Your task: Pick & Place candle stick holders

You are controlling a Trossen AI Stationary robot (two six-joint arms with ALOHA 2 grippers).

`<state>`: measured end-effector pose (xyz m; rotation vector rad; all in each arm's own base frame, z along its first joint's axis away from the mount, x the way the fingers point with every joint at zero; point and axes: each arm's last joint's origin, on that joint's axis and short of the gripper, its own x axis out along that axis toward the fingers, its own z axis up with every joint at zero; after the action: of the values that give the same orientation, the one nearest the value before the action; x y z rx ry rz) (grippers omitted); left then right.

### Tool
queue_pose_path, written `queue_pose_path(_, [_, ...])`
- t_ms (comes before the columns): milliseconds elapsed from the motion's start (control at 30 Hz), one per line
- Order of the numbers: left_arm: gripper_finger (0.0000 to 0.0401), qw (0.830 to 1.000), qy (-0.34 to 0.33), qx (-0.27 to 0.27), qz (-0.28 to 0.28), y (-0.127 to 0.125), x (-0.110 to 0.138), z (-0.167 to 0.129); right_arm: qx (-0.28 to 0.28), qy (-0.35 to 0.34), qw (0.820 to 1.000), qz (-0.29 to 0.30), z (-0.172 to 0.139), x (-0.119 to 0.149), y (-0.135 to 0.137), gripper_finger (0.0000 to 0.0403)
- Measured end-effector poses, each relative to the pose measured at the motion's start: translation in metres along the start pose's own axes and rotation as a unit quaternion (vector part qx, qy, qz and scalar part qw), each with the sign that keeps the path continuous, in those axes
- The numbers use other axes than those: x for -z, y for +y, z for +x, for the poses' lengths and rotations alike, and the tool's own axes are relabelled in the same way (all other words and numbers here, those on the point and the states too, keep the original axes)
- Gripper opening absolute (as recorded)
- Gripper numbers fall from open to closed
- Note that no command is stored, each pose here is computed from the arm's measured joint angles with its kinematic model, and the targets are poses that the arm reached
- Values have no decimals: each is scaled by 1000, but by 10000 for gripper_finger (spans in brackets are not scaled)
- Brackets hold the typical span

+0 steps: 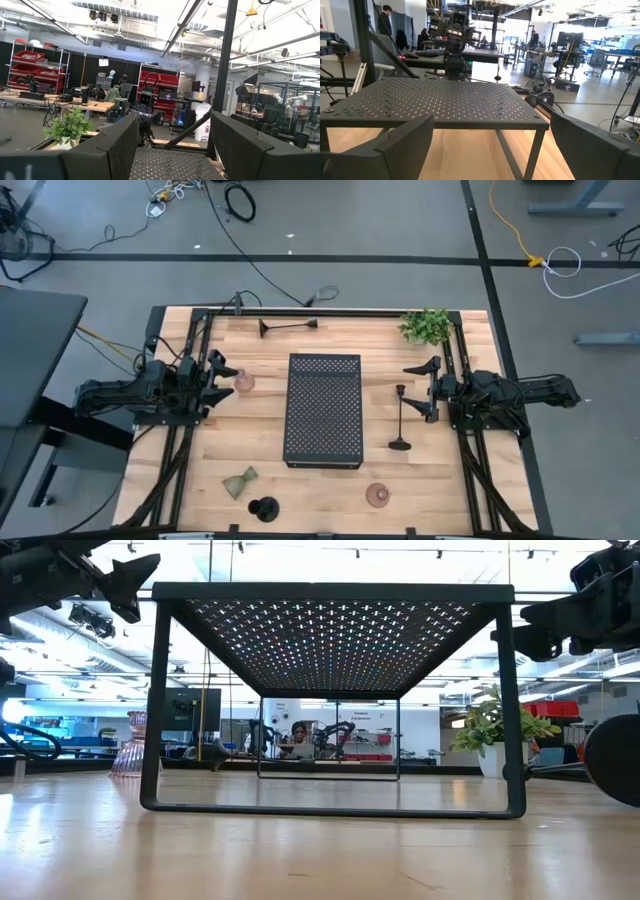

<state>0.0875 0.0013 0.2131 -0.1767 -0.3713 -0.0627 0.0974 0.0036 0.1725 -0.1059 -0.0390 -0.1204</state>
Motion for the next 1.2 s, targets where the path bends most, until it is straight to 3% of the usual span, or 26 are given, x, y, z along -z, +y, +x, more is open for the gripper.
queue_pose_path(533, [248,1000,0,0,0,0,0,0,-2,0,1000,0,0,0,0,398])
queue_pose_path(800, [248,1000,-15,3,1,-1,-3,0,-75,-16,997,-8,0,-2,4,398])
queue_pose_path(1000, [248,1000,-11,2,0,0,-2,0,-70,-17,997,-13,0,-2,4,398])
queue_pose_path(1200, [248,1000,-11,2,1,0,-2,0,-8,-9,998,-64,0,-1,0,398])
